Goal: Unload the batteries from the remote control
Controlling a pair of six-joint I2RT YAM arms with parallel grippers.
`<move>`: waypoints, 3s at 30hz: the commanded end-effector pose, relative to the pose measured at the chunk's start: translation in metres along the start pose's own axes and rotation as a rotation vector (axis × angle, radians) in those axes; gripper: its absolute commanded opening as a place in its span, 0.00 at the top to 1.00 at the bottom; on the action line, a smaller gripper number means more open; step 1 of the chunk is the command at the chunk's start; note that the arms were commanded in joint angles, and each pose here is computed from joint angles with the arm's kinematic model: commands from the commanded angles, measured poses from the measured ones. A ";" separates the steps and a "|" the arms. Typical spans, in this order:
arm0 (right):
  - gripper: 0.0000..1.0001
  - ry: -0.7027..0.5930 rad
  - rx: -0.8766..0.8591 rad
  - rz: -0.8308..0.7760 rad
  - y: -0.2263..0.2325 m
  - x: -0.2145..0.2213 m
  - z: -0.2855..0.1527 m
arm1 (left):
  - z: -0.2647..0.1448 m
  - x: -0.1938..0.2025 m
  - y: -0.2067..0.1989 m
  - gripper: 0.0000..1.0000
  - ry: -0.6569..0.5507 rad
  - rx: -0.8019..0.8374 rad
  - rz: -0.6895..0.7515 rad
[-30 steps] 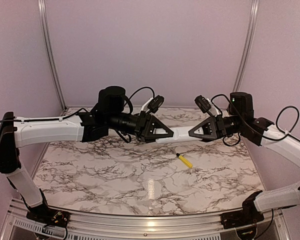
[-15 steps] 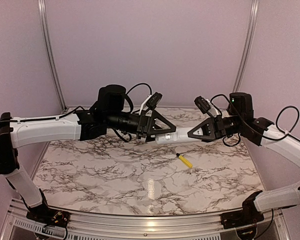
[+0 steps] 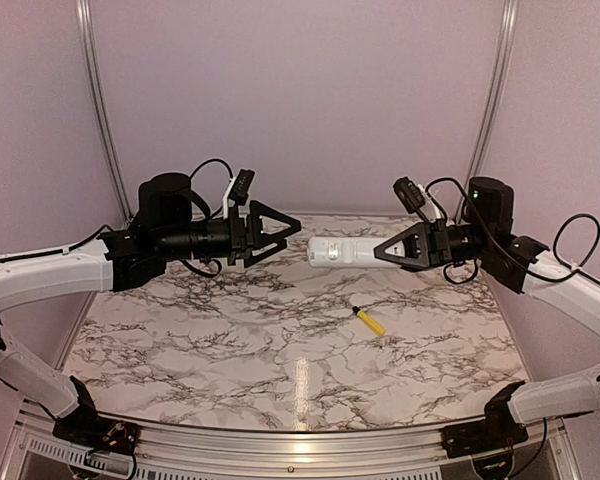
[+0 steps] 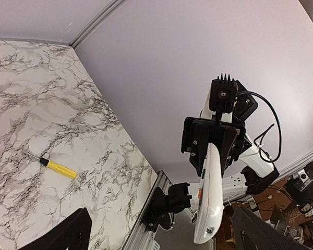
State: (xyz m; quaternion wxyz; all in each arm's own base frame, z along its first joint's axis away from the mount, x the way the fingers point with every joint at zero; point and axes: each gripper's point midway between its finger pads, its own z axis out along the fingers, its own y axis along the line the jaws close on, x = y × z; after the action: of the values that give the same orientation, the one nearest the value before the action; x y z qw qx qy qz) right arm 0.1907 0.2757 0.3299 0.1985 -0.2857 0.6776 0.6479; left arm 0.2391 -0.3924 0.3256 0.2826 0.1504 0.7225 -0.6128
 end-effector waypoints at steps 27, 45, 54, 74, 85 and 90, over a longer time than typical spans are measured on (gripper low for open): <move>1.00 -0.016 -0.065 -0.035 0.013 -0.026 0.030 | 0.038 0.037 -0.053 0.52 0.214 0.293 0.030; 1.00 0.030 -0.074 -0.008 0.014 -0.015 0.032 | 0.040 0.031 -0.039 0.53 0.172 0.226 0.046; 1.00 0.025 -0.069 -0.010 0.012 -0.016 0.033 | 0.042 0.035 -0.034 0.89 0.186 0.218 0.034; 0.21 0.004 0.176 -0.016 -0.020 -0.025 0.027 | 0.041 0.024 0.002 1.00 0.119 -0.005 0.004; 0.02 -0.154 0.478 -0.028 -0.039 -0.058 -0.024 | 0.037 0.024 0.002 0.99 0.129 -0.027 0.054; 0.02 -0.189 0.553 -0.021 -0.035 -0.066 -0.040 | 0.037 0.025 0.009 1.00 0.123 -0.058 0.047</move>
State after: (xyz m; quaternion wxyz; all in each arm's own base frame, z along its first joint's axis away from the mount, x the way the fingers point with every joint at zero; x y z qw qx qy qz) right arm 0.2605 0.2602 0.3316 0.3077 -0.1883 0.7899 0.4960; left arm 0.2300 -0.4355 0.2802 0.2278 0.1938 0.7613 -0.5753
